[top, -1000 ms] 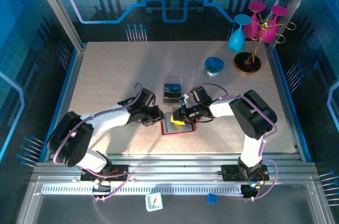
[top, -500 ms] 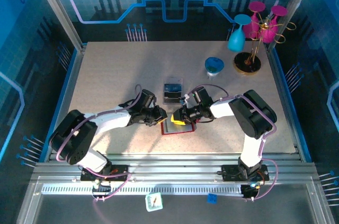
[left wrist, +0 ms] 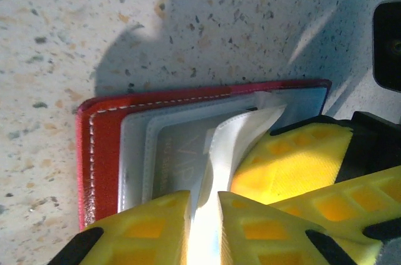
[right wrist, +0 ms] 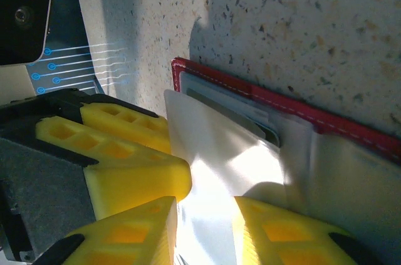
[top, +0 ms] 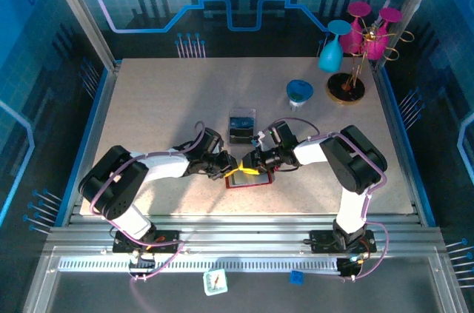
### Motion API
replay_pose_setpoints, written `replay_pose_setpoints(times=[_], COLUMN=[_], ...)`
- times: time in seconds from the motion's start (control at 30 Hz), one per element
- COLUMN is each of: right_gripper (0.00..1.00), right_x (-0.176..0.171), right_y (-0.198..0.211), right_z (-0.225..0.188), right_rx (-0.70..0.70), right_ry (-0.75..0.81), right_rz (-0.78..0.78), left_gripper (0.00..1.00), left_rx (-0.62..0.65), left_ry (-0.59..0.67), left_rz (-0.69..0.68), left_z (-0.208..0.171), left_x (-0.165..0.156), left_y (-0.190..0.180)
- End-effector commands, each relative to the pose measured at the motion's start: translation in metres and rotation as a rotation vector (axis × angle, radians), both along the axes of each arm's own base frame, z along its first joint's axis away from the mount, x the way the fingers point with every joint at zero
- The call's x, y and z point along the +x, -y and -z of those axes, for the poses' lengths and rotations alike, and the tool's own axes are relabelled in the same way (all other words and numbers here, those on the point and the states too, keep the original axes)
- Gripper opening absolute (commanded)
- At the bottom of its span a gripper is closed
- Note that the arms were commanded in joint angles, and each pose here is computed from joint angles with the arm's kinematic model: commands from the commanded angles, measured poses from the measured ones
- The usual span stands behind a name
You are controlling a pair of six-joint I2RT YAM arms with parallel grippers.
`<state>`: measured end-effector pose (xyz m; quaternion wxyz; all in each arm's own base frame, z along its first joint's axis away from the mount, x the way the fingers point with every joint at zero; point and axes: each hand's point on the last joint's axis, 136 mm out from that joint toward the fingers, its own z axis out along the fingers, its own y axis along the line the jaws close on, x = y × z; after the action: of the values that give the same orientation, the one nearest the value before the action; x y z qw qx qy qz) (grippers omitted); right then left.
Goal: Take the credit cards out of the card holder
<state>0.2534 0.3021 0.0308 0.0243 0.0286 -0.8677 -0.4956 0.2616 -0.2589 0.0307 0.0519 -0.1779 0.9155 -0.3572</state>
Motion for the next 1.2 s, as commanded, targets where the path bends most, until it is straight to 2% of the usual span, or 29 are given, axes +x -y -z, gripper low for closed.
replay_pose_setpoints(times=[0.0, 0.43, 0.83, 1.17], right_gripper=[0.30, 0.31, 0.32, 0.33], right_x=[-0.008, 0.007, 0.015, 0.006], right_y=[0.014, 0.026, 0.071, 0.091], right_z=[0.018, -0.038, -0.072, -0.091], right_rx=[-0.075, -0.046, -0.097, -0.100], right_ry=[-0.065, 0.077, 0.152, 0.191], right_rz=[0.033, 0.104, 0.214, 0.261], left_gripper=[0.18, 0.22, 0.32, 0.42], left_rx=[-0.026, -0.058, -0.066, -0.064], left_ry=[-0.015, 0.024, 0.055, 0.047], left_rz=[0.012, 0.032, 0.090, 0.149], left_z=[0.003, -0.019, -0.040, -0.036], left_x=[-0.005, 0.003, 0.012, 0.016], left_y=[0.005, 0.014, 0.039, 0.071])
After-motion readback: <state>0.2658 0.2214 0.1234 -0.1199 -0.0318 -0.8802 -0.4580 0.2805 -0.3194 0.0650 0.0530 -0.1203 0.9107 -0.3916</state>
